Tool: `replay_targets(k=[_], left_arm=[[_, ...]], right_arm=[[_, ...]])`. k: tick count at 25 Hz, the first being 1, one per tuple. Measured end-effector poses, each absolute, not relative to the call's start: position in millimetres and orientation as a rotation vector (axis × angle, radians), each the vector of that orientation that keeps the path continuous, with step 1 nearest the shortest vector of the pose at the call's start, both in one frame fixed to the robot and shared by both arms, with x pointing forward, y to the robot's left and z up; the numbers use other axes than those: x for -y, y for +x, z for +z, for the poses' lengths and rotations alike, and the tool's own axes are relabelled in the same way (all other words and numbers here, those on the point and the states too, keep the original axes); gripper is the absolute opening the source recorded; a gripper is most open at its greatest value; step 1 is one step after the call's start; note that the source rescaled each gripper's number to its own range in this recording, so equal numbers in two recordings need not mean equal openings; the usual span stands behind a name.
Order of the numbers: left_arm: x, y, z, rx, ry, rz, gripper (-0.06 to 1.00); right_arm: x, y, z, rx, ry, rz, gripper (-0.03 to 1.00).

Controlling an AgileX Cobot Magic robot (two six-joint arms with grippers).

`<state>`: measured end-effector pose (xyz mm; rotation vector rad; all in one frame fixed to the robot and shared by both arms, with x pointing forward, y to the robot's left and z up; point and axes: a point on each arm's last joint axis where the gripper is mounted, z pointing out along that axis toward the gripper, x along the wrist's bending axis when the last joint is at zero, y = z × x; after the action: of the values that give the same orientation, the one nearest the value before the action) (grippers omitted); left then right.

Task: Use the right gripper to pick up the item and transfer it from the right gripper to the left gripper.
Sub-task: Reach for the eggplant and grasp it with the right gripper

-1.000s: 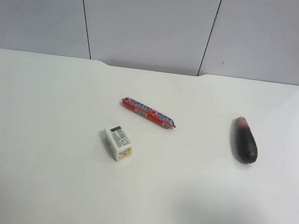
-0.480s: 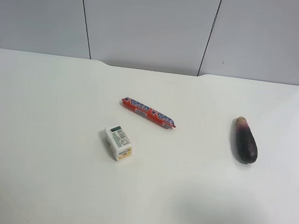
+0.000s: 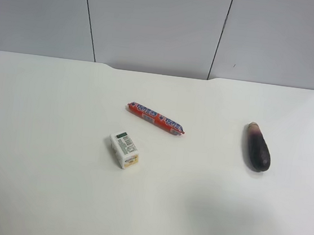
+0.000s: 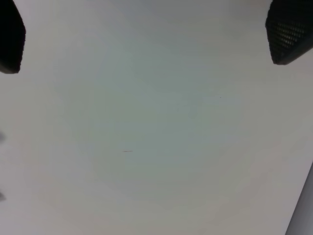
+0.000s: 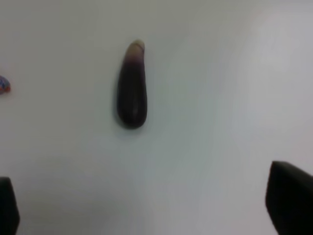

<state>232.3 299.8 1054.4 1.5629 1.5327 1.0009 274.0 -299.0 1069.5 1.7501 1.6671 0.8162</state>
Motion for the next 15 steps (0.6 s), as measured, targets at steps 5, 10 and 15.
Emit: replay_targets(k=[5, 10, 15], left_arm=[[-299.8, 232.3, 1054.4, -1.533, 1.563, 1.001, 1.00], [-299.8, 232.3, 1054.4, -1.533, 1.563, 1.001, 1.00], [-299.8, 232.3, 1054.4, -1.533, 1.563, 1.001, 1.00]], right_arm=[[298.3, 321.3, 1074.1, -1.765, 1.854, 0.695, 1.00], [297.3, 370.0, 1062.8, -1.835, 1.939, 0.597, 1.00], [296.0, 417.2, 1048.9, -1.912, 2.025, 0.488, 1.00]])
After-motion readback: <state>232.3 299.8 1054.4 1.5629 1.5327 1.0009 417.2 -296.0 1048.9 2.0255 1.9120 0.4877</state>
